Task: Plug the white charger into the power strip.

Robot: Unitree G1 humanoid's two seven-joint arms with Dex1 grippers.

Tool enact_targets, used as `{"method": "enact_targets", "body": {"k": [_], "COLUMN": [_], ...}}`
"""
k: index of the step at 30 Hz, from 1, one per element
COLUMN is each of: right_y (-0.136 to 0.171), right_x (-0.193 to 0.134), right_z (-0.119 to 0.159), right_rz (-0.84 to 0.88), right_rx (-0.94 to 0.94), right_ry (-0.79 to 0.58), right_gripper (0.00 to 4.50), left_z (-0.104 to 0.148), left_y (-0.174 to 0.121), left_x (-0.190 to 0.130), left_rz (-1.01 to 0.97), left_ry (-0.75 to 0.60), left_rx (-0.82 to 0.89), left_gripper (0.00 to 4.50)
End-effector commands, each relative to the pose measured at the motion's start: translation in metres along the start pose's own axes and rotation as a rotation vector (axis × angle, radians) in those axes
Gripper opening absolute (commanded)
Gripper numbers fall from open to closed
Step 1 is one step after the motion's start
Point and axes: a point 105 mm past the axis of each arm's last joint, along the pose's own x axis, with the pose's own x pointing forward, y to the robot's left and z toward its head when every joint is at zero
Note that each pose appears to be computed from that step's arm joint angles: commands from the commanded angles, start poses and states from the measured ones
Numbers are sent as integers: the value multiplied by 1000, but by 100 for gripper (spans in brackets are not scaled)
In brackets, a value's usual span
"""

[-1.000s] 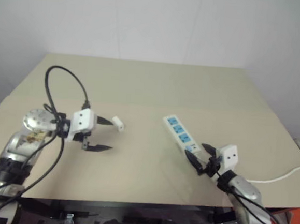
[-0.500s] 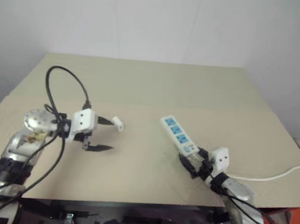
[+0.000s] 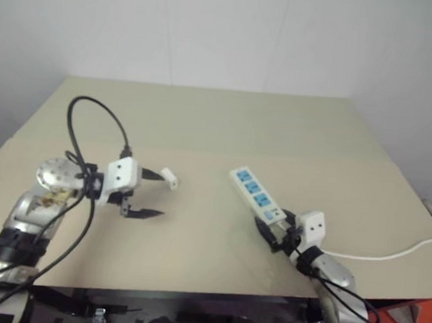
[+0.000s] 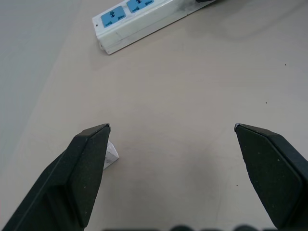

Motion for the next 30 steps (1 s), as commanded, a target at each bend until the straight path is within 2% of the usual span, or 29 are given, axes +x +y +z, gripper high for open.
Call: {"method": "enact_targets", "body": {"k": [1,5,12,16,21,30], "right_y": [2,5,7,8,10,10], "right_x": [-2,0,5,5,4,2], "right_z": [-6,-6,-8,-10,-11,-11], "right_rz": [22,51,89,103,125,119], "right_rx": [14,12,-8,-5,-8,-12], "right_ry": [22,23,46,57,72,75], "right_gripper": [340,341,341,341,341,341], "left_z": [16,26,37,55,50,33], "left_y": [12,26,43,48,47,39], "left_x": [3,18,45,69,82,95], "left_rz": [14,-60,-398,-524,-677,-803], "left_ry": [-27,23,263,302,476,641], "left_rx": [60,181,458,545,661,808], "left_gripper": [450,450,450,450,450,450]}}
